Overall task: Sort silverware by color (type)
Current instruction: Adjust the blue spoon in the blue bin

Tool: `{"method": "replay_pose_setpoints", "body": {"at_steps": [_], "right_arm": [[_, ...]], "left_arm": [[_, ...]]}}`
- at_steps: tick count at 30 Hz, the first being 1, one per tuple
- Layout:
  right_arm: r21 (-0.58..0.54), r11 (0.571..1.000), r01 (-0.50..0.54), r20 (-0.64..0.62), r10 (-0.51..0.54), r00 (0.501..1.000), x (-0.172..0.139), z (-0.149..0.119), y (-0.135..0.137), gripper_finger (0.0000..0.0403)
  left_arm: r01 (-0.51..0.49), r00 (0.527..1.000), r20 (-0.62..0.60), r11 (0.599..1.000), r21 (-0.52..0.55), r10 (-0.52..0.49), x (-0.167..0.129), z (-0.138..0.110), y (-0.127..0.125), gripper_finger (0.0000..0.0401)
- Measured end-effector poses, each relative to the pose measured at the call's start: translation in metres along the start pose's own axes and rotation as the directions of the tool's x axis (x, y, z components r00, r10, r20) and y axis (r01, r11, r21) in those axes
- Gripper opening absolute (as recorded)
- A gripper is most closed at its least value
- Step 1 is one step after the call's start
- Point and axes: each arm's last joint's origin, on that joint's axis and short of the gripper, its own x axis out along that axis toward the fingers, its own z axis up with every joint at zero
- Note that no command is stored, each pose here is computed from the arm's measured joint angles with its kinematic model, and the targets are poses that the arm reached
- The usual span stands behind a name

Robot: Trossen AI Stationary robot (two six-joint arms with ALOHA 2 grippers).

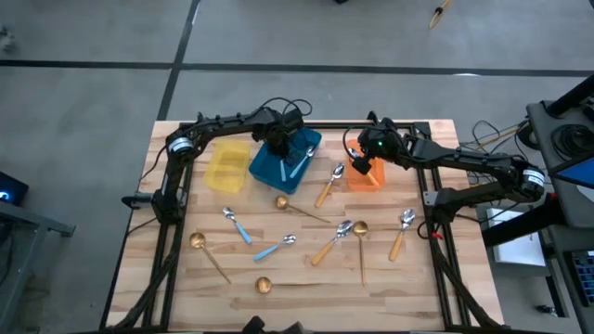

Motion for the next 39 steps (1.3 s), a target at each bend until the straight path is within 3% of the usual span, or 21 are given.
{"method": "replay_pose_setpoints", "body": {"at_steps": [6,11,28,39], "right_arm": [[0.0,1.0,0.0,0.0,0.0,1.0,0.0,0.0,0.0,0.0009],[0.0,1.0,0.0,0.0,0.0,1.0,0.0,0.0,0.0,0.0009],[-0.002,1.0,-0.001,0.0,0.001,1.0,0.0,0.0,0.0,0.0009],[-0.007,1.0,0.0,0.0,0.0,1.0,0.0,0.0,0.0,0.0009]], "left_arm": [[0.006,1.0,0.021,1.0,-0.005,-0.006,0.0,0.0,-0.006,0.0014],[-0.065,0.998,0.018,0.998,-0.006,0.065,0.009,-0.002,-0.011,0.0019],[-0.094,0.995,0.029,0.995,-0.017,0.094,0.017,-0.003,-0.014,0.0112],[-0.089,0.995,0.038,0.995,-0.043,0.091,0.029,-0.007,-0.013,0.0124]]}}
